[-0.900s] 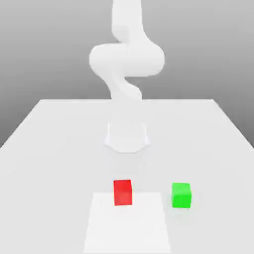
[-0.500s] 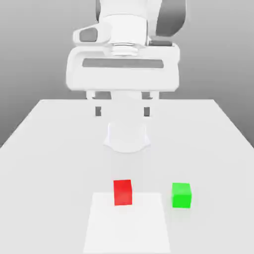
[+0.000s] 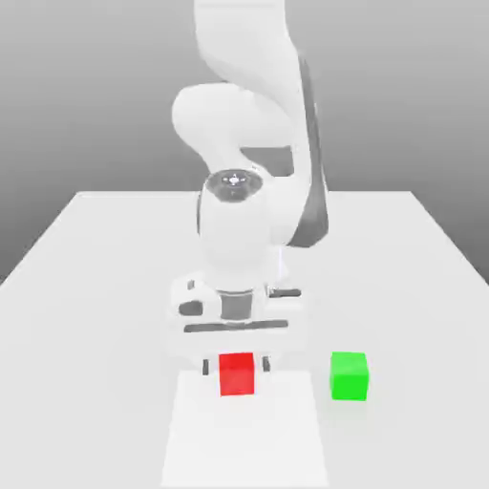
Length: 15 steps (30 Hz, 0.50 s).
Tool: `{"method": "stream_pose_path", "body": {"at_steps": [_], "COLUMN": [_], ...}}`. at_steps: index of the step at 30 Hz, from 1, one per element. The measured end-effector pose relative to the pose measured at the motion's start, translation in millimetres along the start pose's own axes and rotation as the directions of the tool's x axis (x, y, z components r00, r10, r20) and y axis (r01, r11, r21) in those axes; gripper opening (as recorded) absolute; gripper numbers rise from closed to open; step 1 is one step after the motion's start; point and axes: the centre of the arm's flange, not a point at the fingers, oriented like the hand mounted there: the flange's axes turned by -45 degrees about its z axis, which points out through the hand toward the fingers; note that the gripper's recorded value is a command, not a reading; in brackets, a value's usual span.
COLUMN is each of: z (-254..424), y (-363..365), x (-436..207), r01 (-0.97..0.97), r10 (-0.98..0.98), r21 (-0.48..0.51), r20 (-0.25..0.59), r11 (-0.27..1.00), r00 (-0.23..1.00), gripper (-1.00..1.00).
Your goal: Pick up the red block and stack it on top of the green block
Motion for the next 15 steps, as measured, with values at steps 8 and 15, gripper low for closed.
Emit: {"method": "stream_pose_path", "body": {"at_steps": [8, 15], "z": [-26, -66], "y": [0, -18], "x": [1, 5], "r01": [-0.001, 0.135], "r10": [0.001, -0.135], "r21": [0.000, 0.000], "r20": [0.000, 0.000], "r11": [1.000, 0.991], "r00": [1.000, 0.991], "gripper": [-1.00, -1.00]}}
